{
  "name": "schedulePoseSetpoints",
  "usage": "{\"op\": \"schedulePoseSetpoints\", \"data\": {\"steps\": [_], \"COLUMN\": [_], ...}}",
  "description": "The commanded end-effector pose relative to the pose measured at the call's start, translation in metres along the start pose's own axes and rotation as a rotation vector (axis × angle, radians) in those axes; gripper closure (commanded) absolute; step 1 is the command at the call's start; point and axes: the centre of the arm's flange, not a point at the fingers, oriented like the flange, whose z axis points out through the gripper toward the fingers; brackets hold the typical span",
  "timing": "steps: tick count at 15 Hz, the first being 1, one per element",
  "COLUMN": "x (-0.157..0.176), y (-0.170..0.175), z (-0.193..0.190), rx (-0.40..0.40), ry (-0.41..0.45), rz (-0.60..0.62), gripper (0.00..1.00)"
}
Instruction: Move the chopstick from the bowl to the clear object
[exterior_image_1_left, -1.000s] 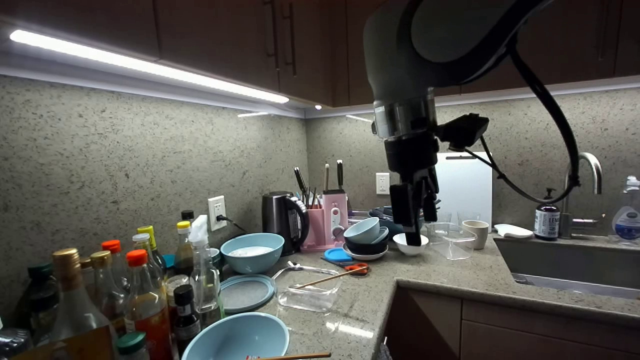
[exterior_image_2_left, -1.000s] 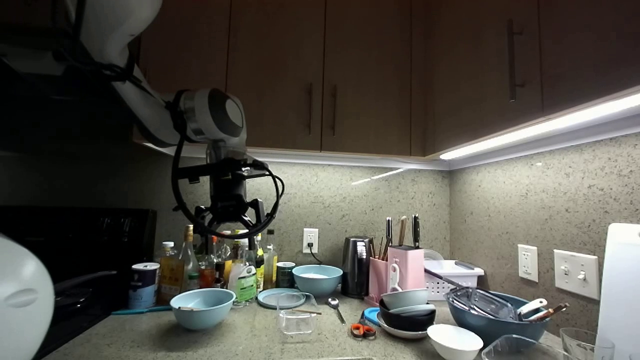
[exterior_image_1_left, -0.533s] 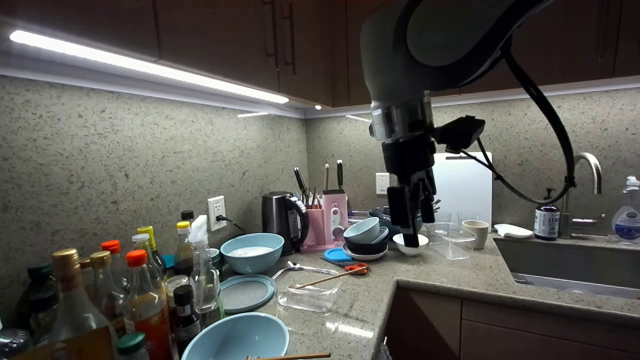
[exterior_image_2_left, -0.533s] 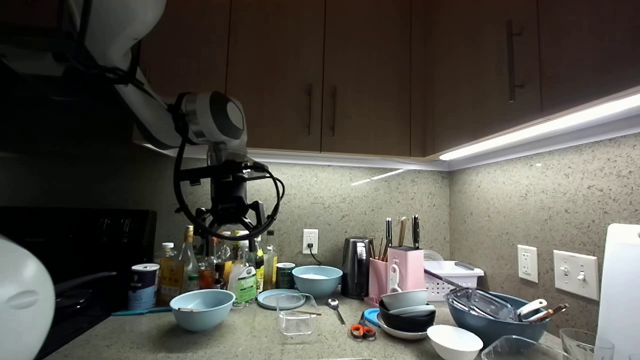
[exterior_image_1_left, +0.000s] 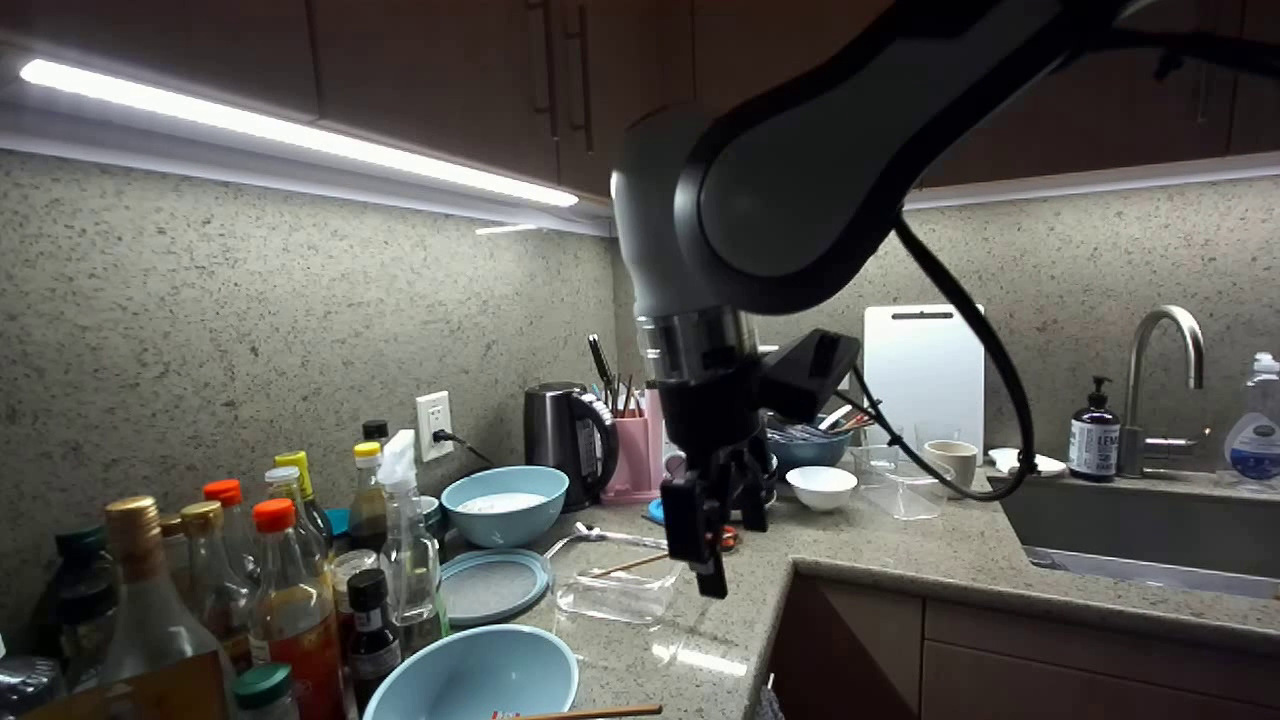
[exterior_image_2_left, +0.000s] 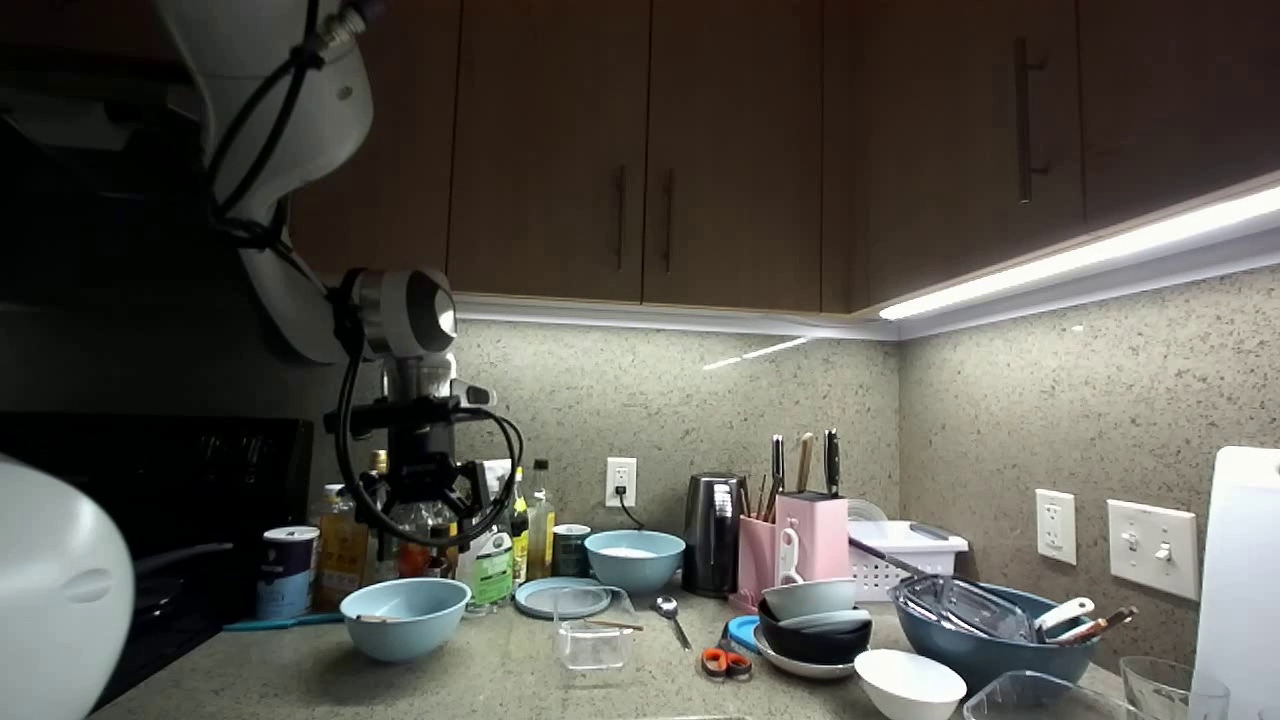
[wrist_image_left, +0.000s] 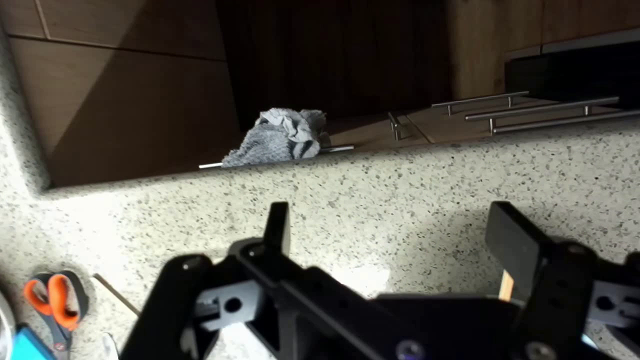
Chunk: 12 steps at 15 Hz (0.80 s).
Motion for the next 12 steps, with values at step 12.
{"op": "schedulePoseSetpoints", "data": {"steps": [12], "x": [0.058], "y": [-0.056], "z": [0.052], "rx": [-0.013], "ry": [-0.076], "rz": [-0.111], "gripper": [0.00]}}
